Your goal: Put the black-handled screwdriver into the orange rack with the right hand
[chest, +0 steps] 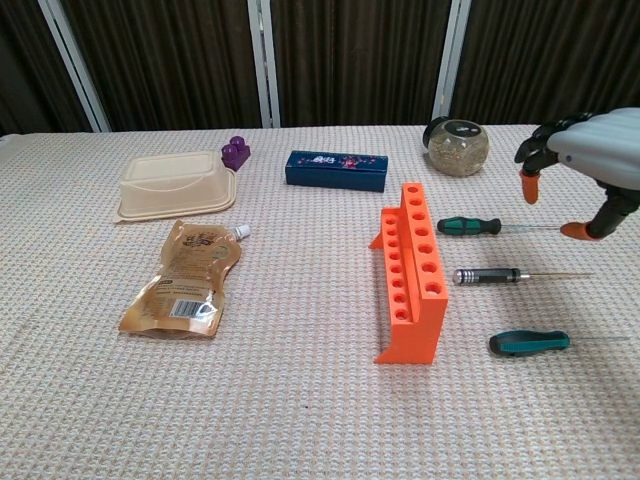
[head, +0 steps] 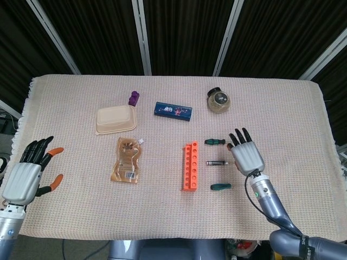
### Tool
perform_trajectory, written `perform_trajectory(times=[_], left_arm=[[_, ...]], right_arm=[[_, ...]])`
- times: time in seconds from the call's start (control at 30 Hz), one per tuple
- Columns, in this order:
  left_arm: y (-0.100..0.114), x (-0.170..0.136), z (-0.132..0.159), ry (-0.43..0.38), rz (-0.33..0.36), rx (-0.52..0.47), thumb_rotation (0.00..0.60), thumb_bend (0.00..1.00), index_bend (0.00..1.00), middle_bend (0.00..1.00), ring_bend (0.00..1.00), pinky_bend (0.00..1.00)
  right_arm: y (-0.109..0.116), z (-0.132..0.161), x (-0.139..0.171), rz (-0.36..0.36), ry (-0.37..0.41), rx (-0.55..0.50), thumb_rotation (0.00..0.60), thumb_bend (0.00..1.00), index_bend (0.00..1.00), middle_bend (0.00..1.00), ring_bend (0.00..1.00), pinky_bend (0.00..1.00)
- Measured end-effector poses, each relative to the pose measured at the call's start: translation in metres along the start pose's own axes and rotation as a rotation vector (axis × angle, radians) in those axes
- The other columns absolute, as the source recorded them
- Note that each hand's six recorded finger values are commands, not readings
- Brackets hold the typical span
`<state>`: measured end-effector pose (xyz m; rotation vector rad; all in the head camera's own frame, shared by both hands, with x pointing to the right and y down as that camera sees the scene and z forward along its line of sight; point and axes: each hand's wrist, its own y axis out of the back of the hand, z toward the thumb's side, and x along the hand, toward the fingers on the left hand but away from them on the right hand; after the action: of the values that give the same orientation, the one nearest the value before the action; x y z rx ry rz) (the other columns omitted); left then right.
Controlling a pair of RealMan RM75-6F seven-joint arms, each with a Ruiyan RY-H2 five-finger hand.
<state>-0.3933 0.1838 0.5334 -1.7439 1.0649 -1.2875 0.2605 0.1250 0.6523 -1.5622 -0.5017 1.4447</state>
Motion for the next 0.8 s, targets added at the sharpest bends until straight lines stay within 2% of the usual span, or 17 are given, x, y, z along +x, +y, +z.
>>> perform_trajectory(times=[0.5,0.8], left_arm=[[-0.004,0.005,-0.005,0.006,-0.011,-0.006,0.600,0.33,0.22,0.00,0.00,0.00],[-0.006,0.004,-0.011,0.014,-0.016,-0.014,0.600,0.33,0.22,0.00,0.00,0.00]], right_arm=[[-0.022,0.042,-0.017,0.124,0.008,0.054,0.600,0.27,0.42,0.14,0.00,0.00],[-0.033,0.065,-0.023,0.165,0.008,0.022,0.600,0.28,0.42,0.14,0.00,0.00]])
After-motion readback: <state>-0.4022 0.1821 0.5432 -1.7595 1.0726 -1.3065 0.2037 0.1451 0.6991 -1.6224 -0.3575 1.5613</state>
